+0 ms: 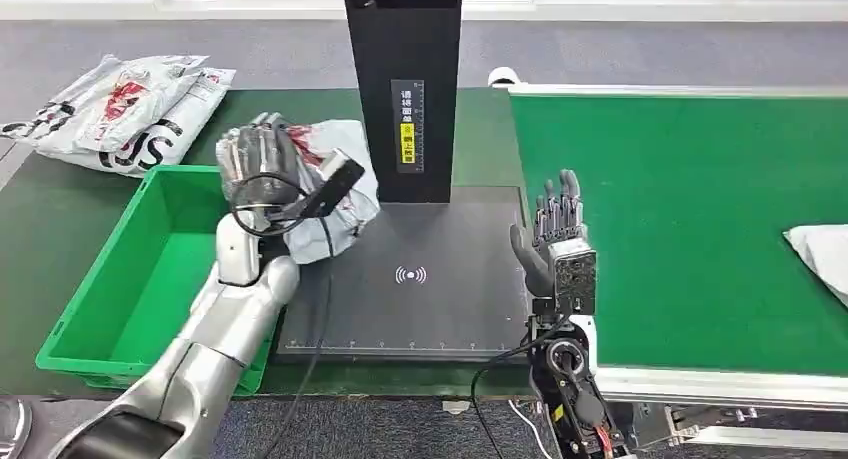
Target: Moved the parcel from conveyor to table for the left to box.
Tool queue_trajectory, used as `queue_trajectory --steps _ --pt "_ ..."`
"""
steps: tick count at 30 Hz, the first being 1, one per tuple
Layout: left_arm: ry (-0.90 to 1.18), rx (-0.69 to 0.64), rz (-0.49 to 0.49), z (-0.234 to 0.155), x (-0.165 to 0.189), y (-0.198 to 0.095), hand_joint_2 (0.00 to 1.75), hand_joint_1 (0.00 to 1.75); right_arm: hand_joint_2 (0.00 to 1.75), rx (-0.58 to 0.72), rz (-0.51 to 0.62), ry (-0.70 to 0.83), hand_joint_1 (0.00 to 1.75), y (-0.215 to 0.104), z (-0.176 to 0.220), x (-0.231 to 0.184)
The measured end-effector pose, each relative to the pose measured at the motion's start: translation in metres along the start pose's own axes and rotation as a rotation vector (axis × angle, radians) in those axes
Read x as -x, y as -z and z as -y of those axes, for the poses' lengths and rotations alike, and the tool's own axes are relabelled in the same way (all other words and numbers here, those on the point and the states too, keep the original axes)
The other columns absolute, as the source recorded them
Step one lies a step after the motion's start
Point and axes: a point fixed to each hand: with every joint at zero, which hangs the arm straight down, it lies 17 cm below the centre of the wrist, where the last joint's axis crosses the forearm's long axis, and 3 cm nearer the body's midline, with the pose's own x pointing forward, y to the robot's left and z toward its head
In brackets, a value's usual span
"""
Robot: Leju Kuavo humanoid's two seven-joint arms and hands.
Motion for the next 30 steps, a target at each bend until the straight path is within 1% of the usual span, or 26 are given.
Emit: queue_trajectory --steps 2,4,6,9,10,11,13,16,20,23,24,27,30 --pt "0.062 -0.022 -0.038 -0.008 0.028 -0.004 1.75 1.75 1.75 0.001 -0.006 -0.003 0.0 -0.001 -0.001 0.004" --pt "0.13 -0.03 -0.111 -0.013 0.068 -0.013 1.75 1.75 1.75 -0.006 -0.013 -0.001 0.0 -0.002 -0.004 0.008" --pt "0.178 -0.027 -0.171 -0.015 0.099 -0.023 1.75 1.75 1.75 -0.011 -0.025 -0.003 0.0 -0.003 -0.006 0.012" --pt "0.275 -0.02 -0.289 -0.021 0.15 -0.039 1.75 1.75 1.75 -0.02 -0.045 -0.007 0.0 -0.003 -0.011 0.017" --pt "0.295 -0.005 -0.331 -0.02 0.165 -0.045 1.75 1.75 1.75 -0.024 -0.052 -0.009 0.0 -0.004 -0.012 0.019" --pt "0.324 0.039 -0.386 -0.013 0.184 -0.055 1.75 1.75 1.75 -0.029 -0.057 -0.014 0.0 -0.005 -0.014 0.021" --pt "0.37 0.1 -0.435 -0.004 0.208 -0.071 1.75 1.75 1.75 -0.04 -0.066 -0.014 0.0 -0.006 -0.016 0.024" --pt "0.406 0.136 -0.45 0.002 0.224 -0.085 1.75 1.75 1.75 -0.047 -0.078 -0.016 0.0 -0.008 -0.017 0.028" --pt "0.425 0.156 -0.461 0.005 0.234 -0.092 1.75 1.75 1.75 -0.051 -0.082 -0.018 0.0 -0.009 -0.018 0.03" --pt "0.469 0.288 -0.528 0.023 0.254 -0.111 1.75 1.75 1.75 -0.068 -0.087 -0.021 0.0 -0.009 -0.022 0.032" --pt "0.486 0.344 -0.54 0.031 0.26 -0.119 1.75 0.0 1.75 -0.076 -0.086 -0.021 0.0 -0.009 -0.023 0.032" --pt "0.513 0.492 -0.544 0.058 0.27 -0.145 1.75 0.0 1.75 -0.098 -0.09 -0.028 0.0 -0.009 -0.027 0.033" --pt "0.514 0.513 -0.549 0.065 0.273 -0.151 1.75 0.0 1.75 -0.114 -0.104 -0.048 0.0 -0.011 -0.03 0.037"
